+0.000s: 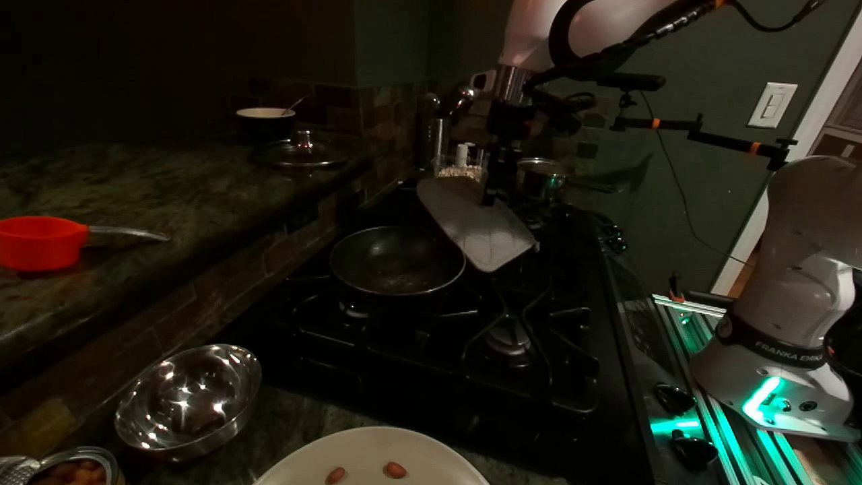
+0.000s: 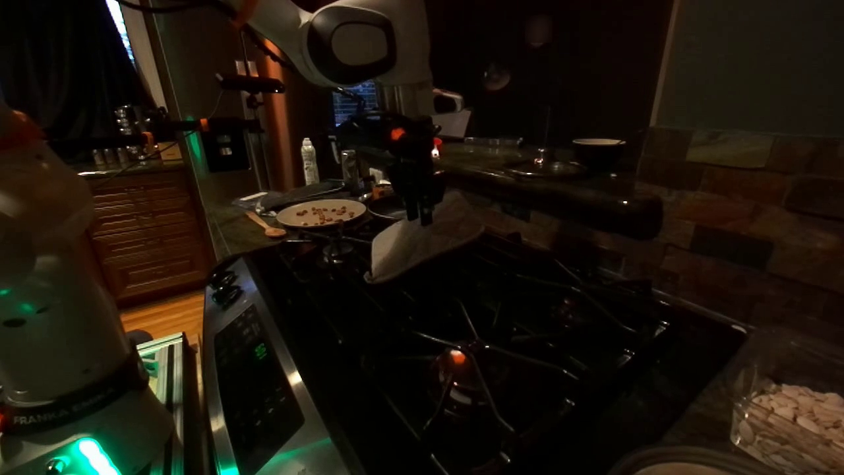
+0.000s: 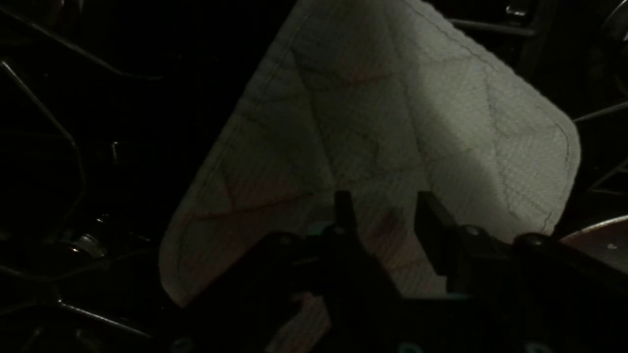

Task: Put the white item on the stove

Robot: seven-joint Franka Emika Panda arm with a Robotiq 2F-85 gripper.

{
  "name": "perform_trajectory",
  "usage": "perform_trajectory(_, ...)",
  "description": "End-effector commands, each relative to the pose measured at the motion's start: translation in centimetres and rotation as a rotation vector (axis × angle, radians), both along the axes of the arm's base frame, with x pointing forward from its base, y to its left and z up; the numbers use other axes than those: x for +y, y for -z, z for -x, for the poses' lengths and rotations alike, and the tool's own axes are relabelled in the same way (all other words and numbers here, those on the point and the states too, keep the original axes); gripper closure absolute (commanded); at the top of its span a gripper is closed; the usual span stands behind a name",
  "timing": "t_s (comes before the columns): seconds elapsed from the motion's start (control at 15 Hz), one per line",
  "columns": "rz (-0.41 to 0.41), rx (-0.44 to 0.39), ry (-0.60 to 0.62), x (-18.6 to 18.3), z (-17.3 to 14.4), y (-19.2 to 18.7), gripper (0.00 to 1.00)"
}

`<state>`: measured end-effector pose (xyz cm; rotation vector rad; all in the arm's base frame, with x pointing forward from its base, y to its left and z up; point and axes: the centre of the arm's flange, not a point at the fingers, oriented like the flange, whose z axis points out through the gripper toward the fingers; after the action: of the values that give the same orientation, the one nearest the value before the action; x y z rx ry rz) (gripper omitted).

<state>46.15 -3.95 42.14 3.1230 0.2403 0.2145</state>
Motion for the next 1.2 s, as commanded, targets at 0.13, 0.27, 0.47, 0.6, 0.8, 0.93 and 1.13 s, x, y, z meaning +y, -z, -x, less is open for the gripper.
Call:
perform_trajectory(0.13,0.021,-0.022,-0.043,1.1,-0.2,-0.2,0.16)
perform_trajectory(0.27,0.034,-0.022,-0.124,2.4,0.1,-0.5,0.01)
perform_trajectory(0.47,0.131,-0.011,-0.272,4.9,0.8,-1.5,0.0)
perform_trajectory(0.6,0.196,0.003,-0.361,6.7,1.6,-3.1,0.0)
perform_trajectory(0.8,0.182,0.007,-0.359,7.1,1.0,-2.8,0.01)
perform_trajectory(0.93,0.194,0.002,-0.385,7.6,1.6,-3.8,0.0)
perform_trajectory(1.13,0.2,-0.017,-0.601,8.8,0.0,-2.4,0.0)
